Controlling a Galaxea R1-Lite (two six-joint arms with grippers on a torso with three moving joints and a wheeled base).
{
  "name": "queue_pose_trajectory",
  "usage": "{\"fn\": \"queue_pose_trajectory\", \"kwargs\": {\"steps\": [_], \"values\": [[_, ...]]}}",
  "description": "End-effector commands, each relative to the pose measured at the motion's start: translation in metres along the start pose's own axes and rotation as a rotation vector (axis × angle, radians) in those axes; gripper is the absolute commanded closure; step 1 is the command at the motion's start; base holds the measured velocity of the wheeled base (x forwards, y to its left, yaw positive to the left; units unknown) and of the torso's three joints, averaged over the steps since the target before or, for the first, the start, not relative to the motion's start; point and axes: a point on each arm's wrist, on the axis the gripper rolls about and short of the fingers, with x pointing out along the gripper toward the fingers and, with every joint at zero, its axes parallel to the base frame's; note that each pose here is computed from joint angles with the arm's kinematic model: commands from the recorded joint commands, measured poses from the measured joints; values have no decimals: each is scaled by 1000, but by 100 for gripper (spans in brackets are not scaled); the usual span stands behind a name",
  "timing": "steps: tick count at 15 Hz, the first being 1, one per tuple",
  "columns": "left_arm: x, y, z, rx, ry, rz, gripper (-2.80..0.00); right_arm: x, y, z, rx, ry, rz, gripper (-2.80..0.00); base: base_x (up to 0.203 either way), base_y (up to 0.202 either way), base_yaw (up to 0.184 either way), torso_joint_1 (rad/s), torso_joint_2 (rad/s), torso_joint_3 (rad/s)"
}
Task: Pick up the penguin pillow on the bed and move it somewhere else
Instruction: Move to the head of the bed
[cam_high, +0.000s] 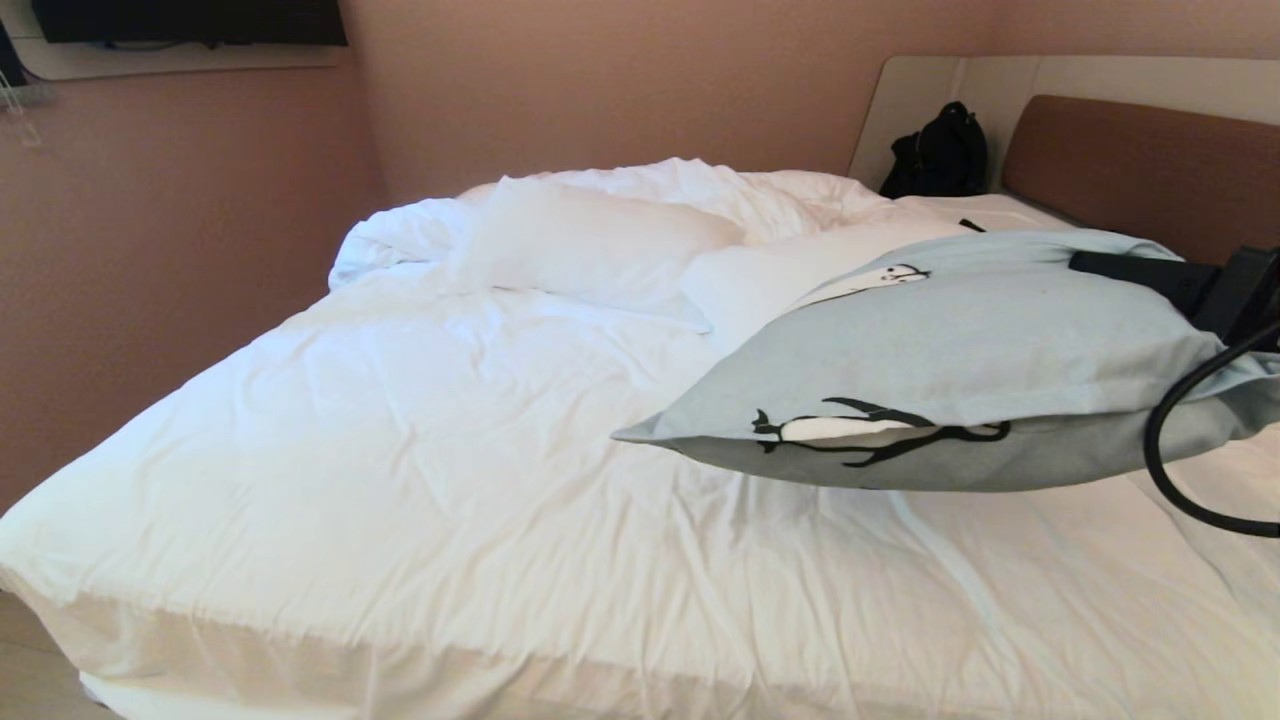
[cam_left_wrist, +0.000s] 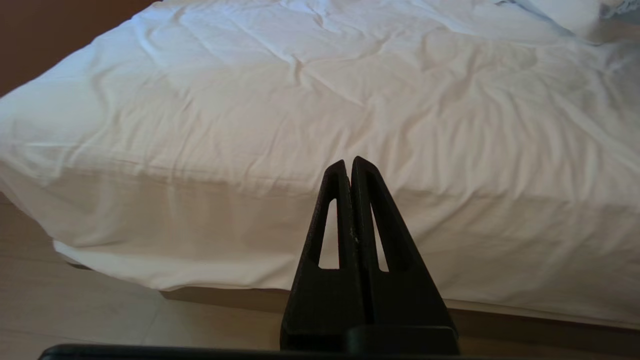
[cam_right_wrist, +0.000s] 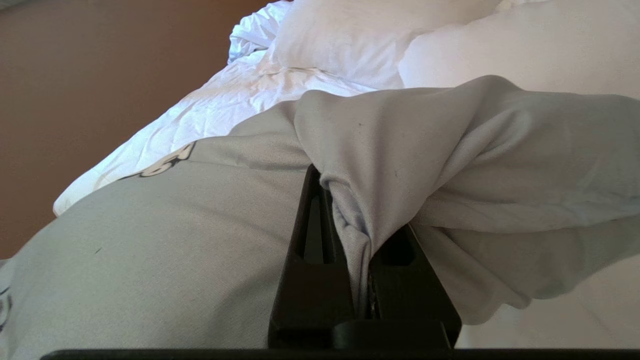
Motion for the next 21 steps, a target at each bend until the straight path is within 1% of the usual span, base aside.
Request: {"fn": "queue_pose_trajectory", "kwargs": {"steps": [1, 9, 13, 14, 16, 17, 19, 20, 21], "values": [[0, 0, 0, 0, -1, 0, 0, 0, 0, 0, 0, -2, 5, 0, 0, -188, 1, -2, 3, 7], [0, 0, 0, 0, -1, 0, 0, 0, 0, 0, 1, 1, 5, 0, 0, -188, 0, 1, 1, 2], [0, 0, 0, 0, -1, 0, 0, -4, 3, 3, -5, -12, 5, 0, 0, -21, 0, 0, 1, 2], [0, 0, 0, 0, -1, 0, 0, -6, 2, 4, -8, -19, -11, 0, 0, 0, 0, 0, 0, 0], [0, 0, 0, 0, -1, 0, 0, -10, -6, 13, -9, -38, -65, 0, 0, 0, 0, 0, 0, 0], [0, 0, 0, 0, -1, 0, 0, -15, -13, 18, 13, -39, -108, 0, 0, 0, 0, 0, 0, 0], [0, 0, 0, 0, 0, 0, 0, -21, -26, 37, 86, -67, -171, 0, 0, 0, 0, 0, 0, 0], [0, 0, 0, 0, -1, 0, 0, -20, -33, 43, 99, -71, -173, 0, 0, 0, 0, 0, 0, 0], [0, 0, 0, 0, -1, 0, 0, -20, -39, 51, 99, -67, -153, 0, 0, 0, 0, 0, 0, 0]]}}
